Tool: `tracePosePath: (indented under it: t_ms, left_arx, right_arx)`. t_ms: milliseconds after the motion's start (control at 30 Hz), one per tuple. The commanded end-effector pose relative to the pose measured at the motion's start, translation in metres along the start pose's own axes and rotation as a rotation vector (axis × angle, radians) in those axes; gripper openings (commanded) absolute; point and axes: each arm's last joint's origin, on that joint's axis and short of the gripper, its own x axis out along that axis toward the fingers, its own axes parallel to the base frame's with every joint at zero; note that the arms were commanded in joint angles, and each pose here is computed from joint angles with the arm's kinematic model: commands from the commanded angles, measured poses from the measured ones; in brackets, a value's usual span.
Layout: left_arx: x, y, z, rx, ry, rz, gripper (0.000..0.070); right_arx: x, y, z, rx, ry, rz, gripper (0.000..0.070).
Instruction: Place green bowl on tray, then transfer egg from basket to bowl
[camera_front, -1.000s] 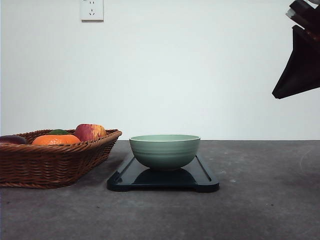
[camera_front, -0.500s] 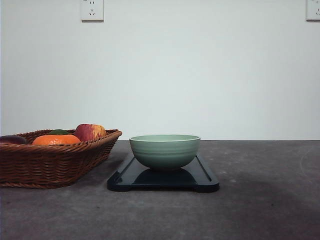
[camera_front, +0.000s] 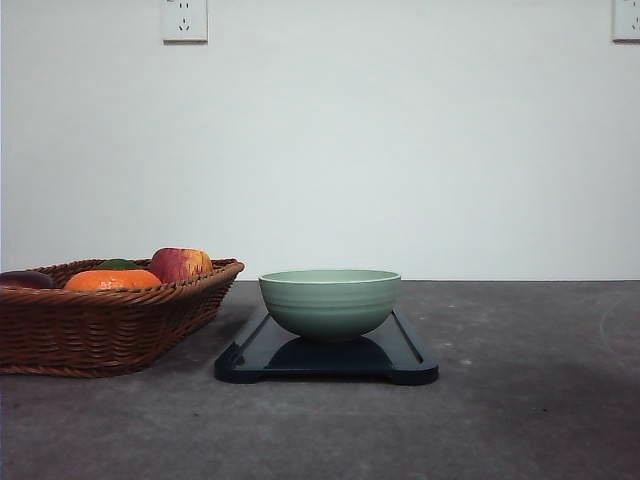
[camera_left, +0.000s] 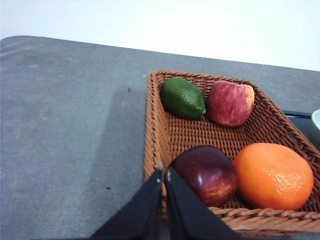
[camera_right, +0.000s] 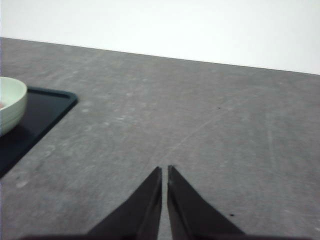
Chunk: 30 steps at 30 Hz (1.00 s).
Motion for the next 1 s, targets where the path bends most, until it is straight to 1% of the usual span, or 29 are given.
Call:
tracePosePath:
  t_ms: [0,200,400,967]
  left_arx:
    - [0.0018,0.0011,-0.0067,0.008,0.024,0.005,0.0000]
    - [0.0018,0.0011,-0.0068,0.008,0.025,0.006,0.0000]
    - [0.0017,0.0011,-0.0067,0.008,0.024,0.005,0.0000]
    - [0.0017,0.0011,-0.0067,0.008,0.025,0.006,0.0000]
  right_arx:
    - [0.0006,-0.0001,-0.0017,0.019,0.008,-0.010,0.0012]
    - [0.0006,-0.0002,-0.0016,0.021,0.007,-0.015,0.0012]
    - [0.0006,-0.0003,0.0011,0.020,-0.020,-0.016,0.0012]
    - [0.0006,-0.0003,0.0011,0.020,-0.021,-0.016,0.0012]
